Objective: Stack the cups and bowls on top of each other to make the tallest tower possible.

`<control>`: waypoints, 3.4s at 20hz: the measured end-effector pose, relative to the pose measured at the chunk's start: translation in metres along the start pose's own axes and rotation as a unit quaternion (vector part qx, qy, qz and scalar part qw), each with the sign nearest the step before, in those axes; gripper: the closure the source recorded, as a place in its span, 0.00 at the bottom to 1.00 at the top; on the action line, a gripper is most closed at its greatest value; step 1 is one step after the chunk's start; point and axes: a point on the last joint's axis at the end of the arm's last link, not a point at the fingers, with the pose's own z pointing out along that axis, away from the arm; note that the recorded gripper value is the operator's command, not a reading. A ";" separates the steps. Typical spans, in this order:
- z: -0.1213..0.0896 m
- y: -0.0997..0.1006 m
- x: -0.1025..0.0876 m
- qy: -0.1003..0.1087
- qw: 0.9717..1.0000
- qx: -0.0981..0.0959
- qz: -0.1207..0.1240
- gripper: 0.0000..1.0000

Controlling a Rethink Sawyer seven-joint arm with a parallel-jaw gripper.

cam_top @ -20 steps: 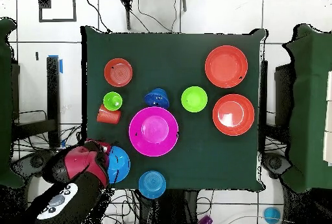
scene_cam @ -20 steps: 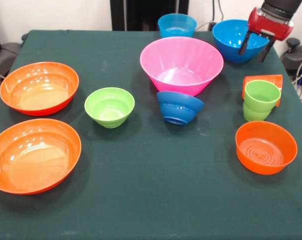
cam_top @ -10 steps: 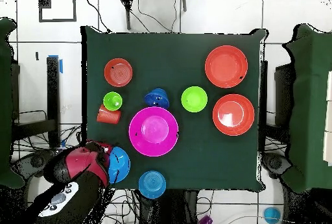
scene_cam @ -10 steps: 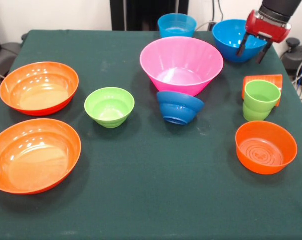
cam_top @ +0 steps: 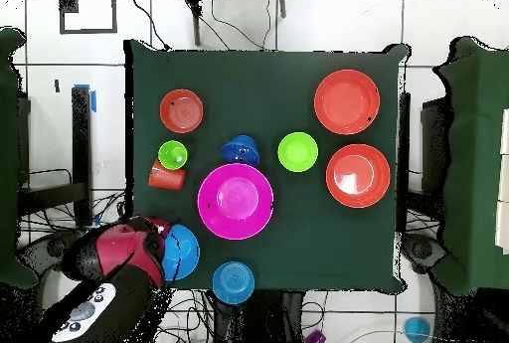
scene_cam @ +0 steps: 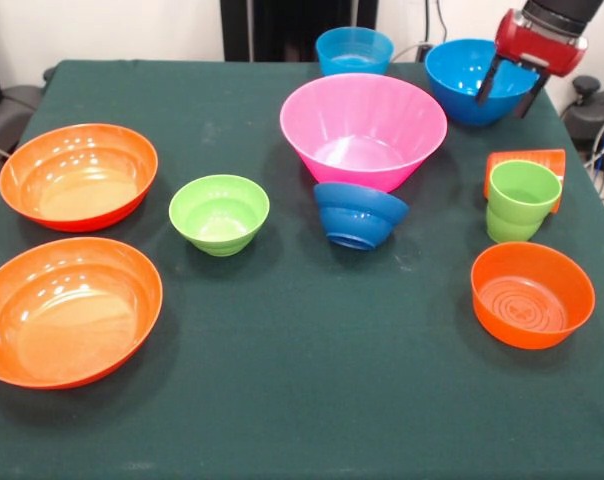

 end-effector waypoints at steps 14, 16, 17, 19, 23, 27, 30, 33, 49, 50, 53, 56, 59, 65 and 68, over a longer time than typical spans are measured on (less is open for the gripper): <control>-0.094 0.019 -0.003 0.030 0.999 -0.010 -0.009 0.00; -0.113 0.025 -0.005 0.018 0.999 -0.024 -0.011 0.00; -0.122 0.027 -0.005 0.014 0.999 -0.030 -0.011 0.00; -0.132 0.029 -0.006 0.009 0.999 -0.038 -0.010 0.00; -0.147 0.024 -0.009 0.005 0.999 -0.048 -0.004 0.00; -0.150 0.019 -0.010 0.007 0.999 -0.050 0.002 0.00; -0.148 0.013 -0.009 0.011 0.999 -0.047 0.006 0.00; -0.144 0.004 -0.006 0.013 0.999 -0.044 0.011 0.00; -0.137 -0.048 0.022 0.005 1.000 -0.029 0.003 0.00; -0.142 -0.050 0.022 0.004 0.999 -0.031 0.003 0.00; -0.153 -0.051 0.022 0.007 0.999 -0.037 0.002 0.00; -0.175 -0.052 0.025 0.027 0.999 -0.042 0.000 0.00; -0.199 -0.053 0.030 0.053 0.998 -0.045 -0.003 0.00; -0.218 -0.052 0.035 0.068 0.996 -0.052 -0.006 0.00; -0.213 -0.051 0.032 0.074 0.996 -0.053 -0.004 0.00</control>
